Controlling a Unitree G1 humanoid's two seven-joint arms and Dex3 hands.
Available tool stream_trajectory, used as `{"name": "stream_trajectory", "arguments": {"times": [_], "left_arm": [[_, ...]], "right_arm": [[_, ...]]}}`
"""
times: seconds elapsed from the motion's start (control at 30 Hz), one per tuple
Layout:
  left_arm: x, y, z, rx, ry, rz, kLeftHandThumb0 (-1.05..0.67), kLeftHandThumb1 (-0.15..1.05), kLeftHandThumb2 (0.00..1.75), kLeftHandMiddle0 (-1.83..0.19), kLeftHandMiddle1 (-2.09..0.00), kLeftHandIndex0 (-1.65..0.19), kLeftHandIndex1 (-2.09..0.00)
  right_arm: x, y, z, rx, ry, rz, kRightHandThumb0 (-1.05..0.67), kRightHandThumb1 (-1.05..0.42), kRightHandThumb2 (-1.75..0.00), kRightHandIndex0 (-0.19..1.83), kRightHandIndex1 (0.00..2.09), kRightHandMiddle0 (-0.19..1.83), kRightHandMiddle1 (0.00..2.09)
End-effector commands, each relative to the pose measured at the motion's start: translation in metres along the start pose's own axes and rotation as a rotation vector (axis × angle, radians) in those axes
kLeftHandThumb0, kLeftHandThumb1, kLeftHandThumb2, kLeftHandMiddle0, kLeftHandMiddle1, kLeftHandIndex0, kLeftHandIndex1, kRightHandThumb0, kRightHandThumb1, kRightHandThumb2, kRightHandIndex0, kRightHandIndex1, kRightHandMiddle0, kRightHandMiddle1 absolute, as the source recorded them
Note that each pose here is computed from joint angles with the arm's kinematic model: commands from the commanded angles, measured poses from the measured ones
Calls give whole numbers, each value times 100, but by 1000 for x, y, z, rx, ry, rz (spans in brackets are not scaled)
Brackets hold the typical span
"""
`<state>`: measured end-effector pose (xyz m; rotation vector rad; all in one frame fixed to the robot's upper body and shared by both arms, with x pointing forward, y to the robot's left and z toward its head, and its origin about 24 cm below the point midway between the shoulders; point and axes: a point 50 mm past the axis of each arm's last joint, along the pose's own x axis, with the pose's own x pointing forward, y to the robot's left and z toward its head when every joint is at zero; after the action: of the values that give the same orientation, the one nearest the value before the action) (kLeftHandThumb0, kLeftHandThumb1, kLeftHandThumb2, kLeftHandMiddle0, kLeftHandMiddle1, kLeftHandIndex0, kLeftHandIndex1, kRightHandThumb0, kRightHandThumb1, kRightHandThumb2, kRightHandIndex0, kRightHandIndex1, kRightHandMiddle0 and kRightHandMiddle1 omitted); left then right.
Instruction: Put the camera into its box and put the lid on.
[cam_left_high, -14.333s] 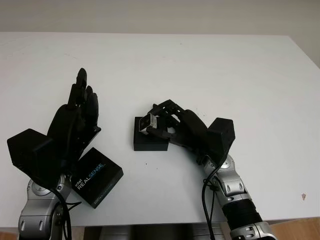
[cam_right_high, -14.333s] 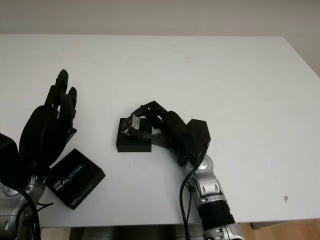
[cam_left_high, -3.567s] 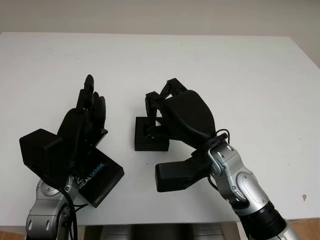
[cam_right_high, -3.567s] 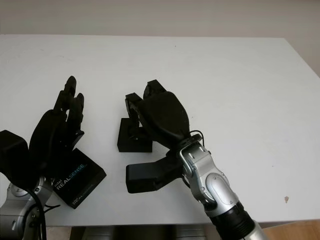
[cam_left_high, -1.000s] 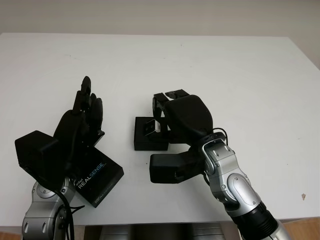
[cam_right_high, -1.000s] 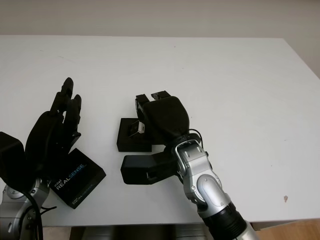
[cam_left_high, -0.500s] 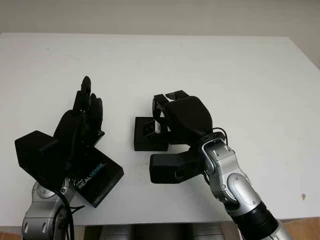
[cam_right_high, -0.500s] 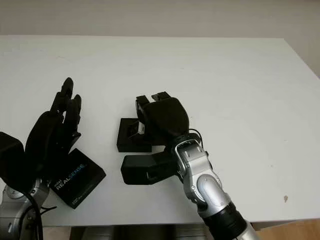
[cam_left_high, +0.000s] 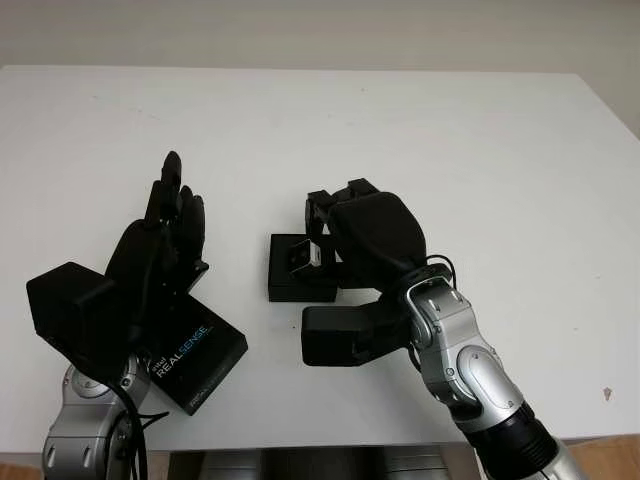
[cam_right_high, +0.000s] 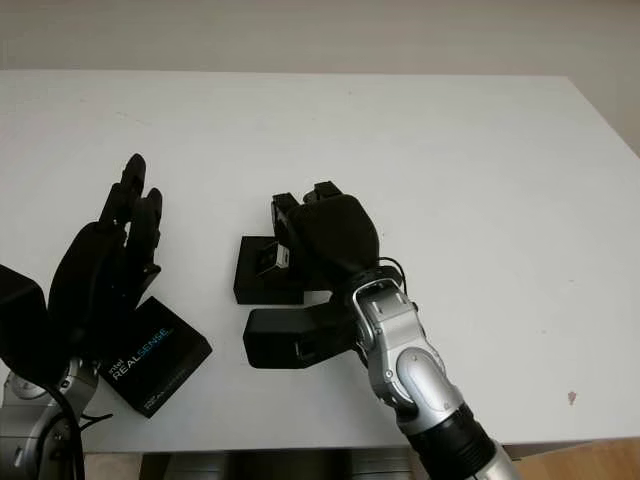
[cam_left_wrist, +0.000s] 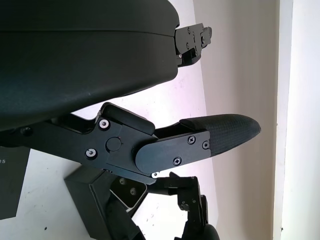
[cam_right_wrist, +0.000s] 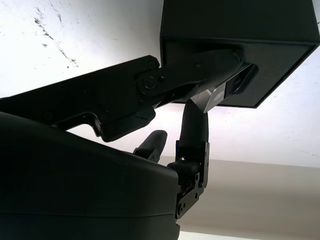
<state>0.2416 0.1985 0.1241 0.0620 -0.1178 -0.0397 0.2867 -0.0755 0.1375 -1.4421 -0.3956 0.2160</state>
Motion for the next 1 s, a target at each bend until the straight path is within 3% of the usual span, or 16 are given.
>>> {"name": "stream_trajectory", "arguments": {"times": [0.0, 0.4, 0.77, 0.97], "left_arm": [[-2, 0, 3, 1, -13, -3, -78, 105, 66, 19, -5, 19, -2], [-3, -1, 3, -3, -8, 4, -78, 105, 65, 19, -5, 19, -3], [-3, -1, 3, -1, -8, 3, -78, 105, 65, 19, -5, 19, -4], [-2, -1, 4, 3, -8, 3, -78, 105, 65, 19, -5, 19, -2]], "right_arm": [[1, 3, -2, 4, -7, 12, -57, -96, -5, 13, 94, 33, 169], [5, 15, -8, 36, -10, 81, -49, -99, -6, 11, 111, 41, 146], [9, 29, -15, 137, -51, 72, -43, -99, -5, 12, 120, 41, 154], [10, 25, -17, 248, -83, 11, -38, -98, -5, 17, 119, 44, 149]]}}
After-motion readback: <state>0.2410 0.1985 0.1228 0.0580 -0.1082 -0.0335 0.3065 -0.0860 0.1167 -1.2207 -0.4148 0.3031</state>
